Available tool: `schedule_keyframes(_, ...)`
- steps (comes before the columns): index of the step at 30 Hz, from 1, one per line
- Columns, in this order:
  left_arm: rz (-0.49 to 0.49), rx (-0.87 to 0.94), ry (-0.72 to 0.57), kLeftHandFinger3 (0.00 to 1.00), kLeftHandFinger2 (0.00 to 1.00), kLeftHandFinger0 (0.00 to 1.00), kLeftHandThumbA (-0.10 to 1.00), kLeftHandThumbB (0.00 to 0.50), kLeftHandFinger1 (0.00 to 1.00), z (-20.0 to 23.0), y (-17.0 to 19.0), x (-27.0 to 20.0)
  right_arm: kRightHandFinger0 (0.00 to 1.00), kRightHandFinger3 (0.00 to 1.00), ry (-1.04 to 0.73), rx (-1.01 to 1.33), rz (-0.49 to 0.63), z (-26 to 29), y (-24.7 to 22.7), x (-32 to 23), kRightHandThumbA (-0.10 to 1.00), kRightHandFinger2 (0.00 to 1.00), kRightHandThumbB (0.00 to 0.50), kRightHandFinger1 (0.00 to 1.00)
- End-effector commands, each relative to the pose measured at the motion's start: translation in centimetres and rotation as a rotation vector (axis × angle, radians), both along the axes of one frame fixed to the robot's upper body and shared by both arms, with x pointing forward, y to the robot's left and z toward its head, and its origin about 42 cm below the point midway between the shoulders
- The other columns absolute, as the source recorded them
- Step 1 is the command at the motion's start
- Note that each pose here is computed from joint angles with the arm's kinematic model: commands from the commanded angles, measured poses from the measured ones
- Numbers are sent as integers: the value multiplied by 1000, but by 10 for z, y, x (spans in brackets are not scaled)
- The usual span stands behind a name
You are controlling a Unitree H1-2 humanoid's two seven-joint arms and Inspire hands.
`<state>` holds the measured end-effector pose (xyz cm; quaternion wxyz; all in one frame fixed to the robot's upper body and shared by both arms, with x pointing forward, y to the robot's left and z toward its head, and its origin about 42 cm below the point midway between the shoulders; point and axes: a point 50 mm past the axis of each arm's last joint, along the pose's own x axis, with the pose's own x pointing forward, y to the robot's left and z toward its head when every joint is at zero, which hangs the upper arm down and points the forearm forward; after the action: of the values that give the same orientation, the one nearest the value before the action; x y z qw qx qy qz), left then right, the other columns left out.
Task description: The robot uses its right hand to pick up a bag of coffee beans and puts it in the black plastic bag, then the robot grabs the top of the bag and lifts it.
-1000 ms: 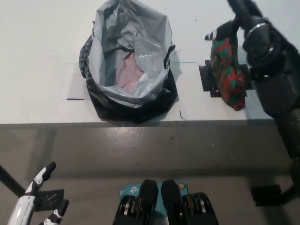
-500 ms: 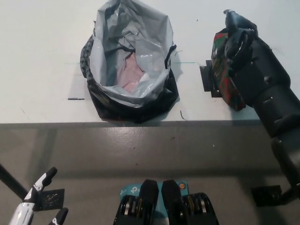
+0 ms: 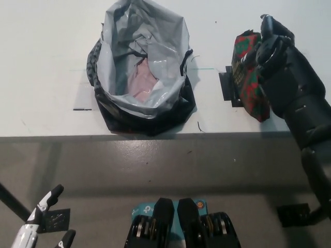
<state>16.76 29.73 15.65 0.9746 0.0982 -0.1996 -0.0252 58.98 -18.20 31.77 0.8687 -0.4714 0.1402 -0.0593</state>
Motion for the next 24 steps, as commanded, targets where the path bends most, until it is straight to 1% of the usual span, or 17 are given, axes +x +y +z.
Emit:
schedule_keyframes(1, -9, 3, -34, 1000, 1000, 1000, 779, 174, 1000, 5, 3, -9, 1000, 1000, -75, 172, 23, 48, 4, 5, 1000, 1000, 394, 1000)
schedule_keyframes(6, -6, 0, -34, 1000, 1000, 1000, 771, 170, 1000, 6, 4, -9, 1000, 1000, -6, 256, 54, 39, 16, 5, 1000, 1000, 411, 1000)
schedule_keyframes(7, -3, 2, -34, 1000, 1000, 1000, 776, 177, 1000, 6, 4, -9, 1000, 1000, 0, 259, 60, 38, 18, 5, 1000, 1000, 401, 1000)
schedule_keyframes(8, -1, 2, -34, 1000, 1000, 1000, 784, 184, 1000, 7, 3, -8, 1000, 1000, 16, 293, 74, 35, 23, 4, 1000, 1000, 363, 1000)
schedule_keyframes(9, -2, -2, -34, 1000, 1000, 1000, 785, 184, 1000, 7, 3, -8, 1000, 1000, 29, 315, 87, 32, 26, 3, 1000, 1000, 338, 1000)
schedule_keyframes(13, -2, -3, -38, 1000, 1000, 1000, 782, 180, 1000, 8, 3, -7, 1000, 1000, 62, 318, 113, 22, 32, 2, 1000, 1000, 310, 1000)
schedule_keyframes(14, 0, -2, -38, 1000, 1000, 1000, 783, 180, 1000, 8, 3, -7, 1000, 1000, 68, 303, 118, 19, 33, 2, 1000, 1000, 315, 1000)
schedule_keyframes(15, 0, -4, -39, 1000, 1000, 1000, 780, 175, 1000, 9, 3, -7, 1000, 1000, 80, 273, 120, 16, 34, 1, 1000, 1000, 332, 1000)
schedule_keyframes(18, -3, -6, -43, 1000, 1000, 1000, 778, 173, 1000, 9, 3, -6, 1000, 1000, 113, 203, 121, 7, 37, 0, 1000, 1000, 344, 1000)
schedule_keyframes(19, -4, -8, -47, 1000, 1000, 1000, 782, 182, 1000, 9, 3, -5, 1000, 1000, 127, 171, 113, -1, 37, -1, 1000, 1000, 362, 1000)
schedule_keyframes(21, -6, -13, -52, 1000, 1000, 1000, 783, 184, 1000, 8, 4, -4, 1000, 1000, 143, 161, 90, -10, 37, -2, 1000, 1000, 372, 1000)
schedule_keyframes(22, -8, -14, -54, 1000, 1000, 1000, 782, 179, 1000, 9, 5, -4, 1000, 1000, 162, 163, 72, -21, 34, -4, 1000, 1000, 361, 1000)
schedule_keyframes(23, -8, -14, -55, 1000, 1000, 1000, 782, 179, 1000, 9, 5, -4, 1000, 1000, 168, 161, 66, -25, 32, -5, 1000, 1000, 361, 1000)
schedule_keyframes(24, -8, -15, -55, 1000, 1000, 1000, 781, 177, 1000, 9, 6, -3, 1000, 1000, 174, 155, 54, -30, 30, -6, 1000, 1000, 379, 1000)
